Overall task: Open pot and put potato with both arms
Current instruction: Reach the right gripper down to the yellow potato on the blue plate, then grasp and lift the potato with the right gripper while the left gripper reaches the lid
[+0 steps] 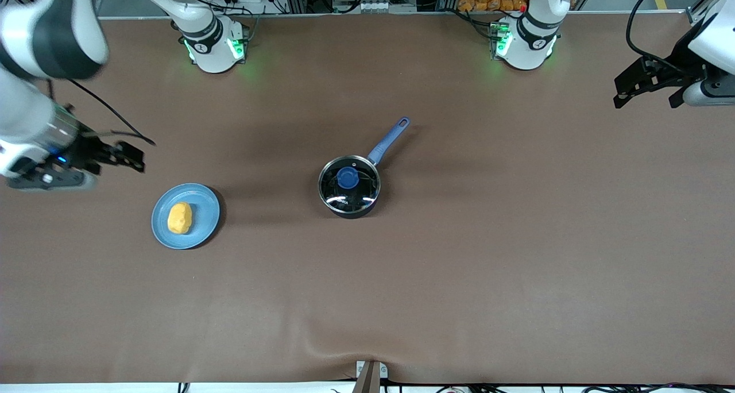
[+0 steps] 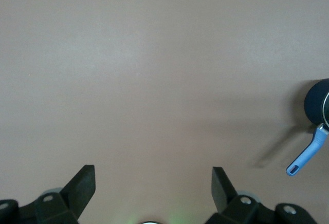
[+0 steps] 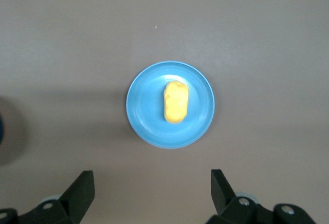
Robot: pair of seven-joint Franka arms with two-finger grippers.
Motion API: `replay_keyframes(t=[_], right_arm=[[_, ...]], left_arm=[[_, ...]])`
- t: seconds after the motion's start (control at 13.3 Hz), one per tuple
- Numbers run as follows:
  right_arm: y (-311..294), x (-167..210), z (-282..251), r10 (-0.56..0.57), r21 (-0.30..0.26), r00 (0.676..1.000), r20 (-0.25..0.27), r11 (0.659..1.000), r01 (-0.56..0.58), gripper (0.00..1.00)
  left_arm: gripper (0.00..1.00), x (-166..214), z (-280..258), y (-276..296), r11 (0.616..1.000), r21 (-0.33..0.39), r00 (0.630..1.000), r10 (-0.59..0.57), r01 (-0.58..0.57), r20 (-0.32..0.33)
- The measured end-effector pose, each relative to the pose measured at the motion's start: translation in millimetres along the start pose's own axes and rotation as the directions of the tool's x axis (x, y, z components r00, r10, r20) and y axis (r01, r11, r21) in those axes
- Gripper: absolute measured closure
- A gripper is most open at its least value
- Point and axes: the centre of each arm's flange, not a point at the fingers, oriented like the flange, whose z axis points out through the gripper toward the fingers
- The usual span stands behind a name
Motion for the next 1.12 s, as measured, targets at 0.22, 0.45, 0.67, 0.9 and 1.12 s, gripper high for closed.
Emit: replay_keyframes(t=[0.22, 0.45, 0.67, 0.9, 1.12], right_arm=[[13.7, 3.2, 90.1, 0.001, 0.006, 0.999, 0.041, 1.0, -0.002, 0.0], [31.3, 12.5, 157.0, 0.017, 0.014, 0.997, 0.076, 1.0, -0.018, 0.0], [31.9, 19.4, 209.1, 0.016, 0.019, 0.997, 0.076, 1.0, -0.018, 0.0], [29.5, 22.6, 245.8, 0.013, 0.023, 0.998, 0.066, 1.0, -0.015, 0.0], [28.6, 24.5, 260.5, 0.013, 0.024, 0.999, 0.052, 1.0, -0.014, 0.0]], left_arm=[[0.0, 0.2, 0.2, 0.0, 1.0, 0.0, 1.0, 0.0, 0.0, 0.001], [0.0, 1.2, 2.2, 1.5, 1.0, 0.001, 1.0, 0.002, -0.003, 0.005], [0.0, 3.3, 7.4, 10.9, 1.0, 0.0, 1.0, 0.005, -0.005, 0.015], [0.0, 9.0, 20.3, 40.6, 1.0, 0.003, 0.999, -0.028, 0.028, 0.037], [0.0, 17.2, 32.7, 78.0, 0.999, 0.004, 0.998, -0.032, 0.032, 0.054]])
